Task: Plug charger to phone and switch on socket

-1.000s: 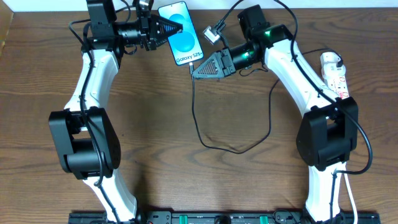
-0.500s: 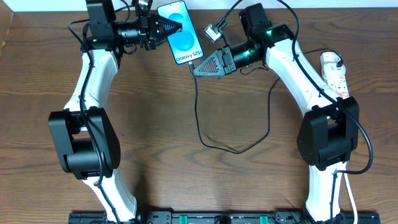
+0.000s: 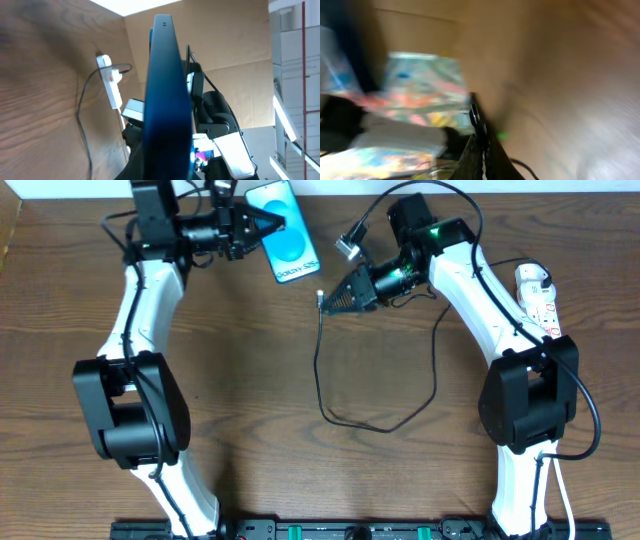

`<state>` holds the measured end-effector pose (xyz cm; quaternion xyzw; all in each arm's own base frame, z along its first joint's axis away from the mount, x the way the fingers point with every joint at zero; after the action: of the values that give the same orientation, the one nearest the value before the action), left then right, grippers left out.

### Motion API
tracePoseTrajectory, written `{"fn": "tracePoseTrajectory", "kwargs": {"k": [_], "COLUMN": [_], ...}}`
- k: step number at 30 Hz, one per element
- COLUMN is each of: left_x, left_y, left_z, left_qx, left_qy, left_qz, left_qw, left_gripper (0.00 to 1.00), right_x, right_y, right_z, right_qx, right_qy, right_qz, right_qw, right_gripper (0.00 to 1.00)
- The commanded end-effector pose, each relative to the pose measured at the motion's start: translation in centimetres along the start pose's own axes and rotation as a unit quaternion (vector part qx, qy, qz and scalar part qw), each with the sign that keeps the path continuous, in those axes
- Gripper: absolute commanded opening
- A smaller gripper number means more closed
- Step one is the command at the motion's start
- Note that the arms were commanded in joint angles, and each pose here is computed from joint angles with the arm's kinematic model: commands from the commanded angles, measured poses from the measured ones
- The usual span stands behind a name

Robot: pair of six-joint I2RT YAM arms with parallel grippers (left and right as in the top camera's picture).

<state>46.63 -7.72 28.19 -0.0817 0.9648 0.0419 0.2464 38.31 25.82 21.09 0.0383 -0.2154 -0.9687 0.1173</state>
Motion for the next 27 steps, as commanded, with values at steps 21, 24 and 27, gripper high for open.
{"fn": "tracePoseTrajectory", "kwargs": {"k": [21,24,27], "left_x": [-1.1,-1.1,-1.1], "left_y": [4.7,4.7,4.7], "left_z": [-0.3,-0.3,-0.3], "left_qx": [-0.01,-0.01,-0.01], "left_qy": [-0.026,-0.026,-0.026], "left_qz": [-0.034,-0.035,-0.034], "left_qw": [0.999,0.999,0.999], "left_gripper": [0.07,0.07,0.07], "right_x": [0.5,0.9,1.3], "right_y": [-7.0,-8.9,-10.1], "right_z": [-12.1,-11.6,-11.1], "right_qx": [0.334,0.327,0.322], "right_qy": [-0.164,-0.168,-0.176], "right_qz": [-0.173,-0.171,-0.17], "right_qw": [0.912,0.914,0.914], "right_gripper": [0.54,0.46,0.38]}}
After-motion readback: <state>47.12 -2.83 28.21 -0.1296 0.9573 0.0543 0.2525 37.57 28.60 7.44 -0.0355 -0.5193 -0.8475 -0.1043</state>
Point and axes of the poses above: each gripper's point midway between its finger pads, its own y axis back along the fingers, its own z axis along the line the jaws close on, x = y × z, the point moved 5 cm from there along y, back along the fingers, and after that the axes turned 13 degrees about -y, right-handed, at the moved point
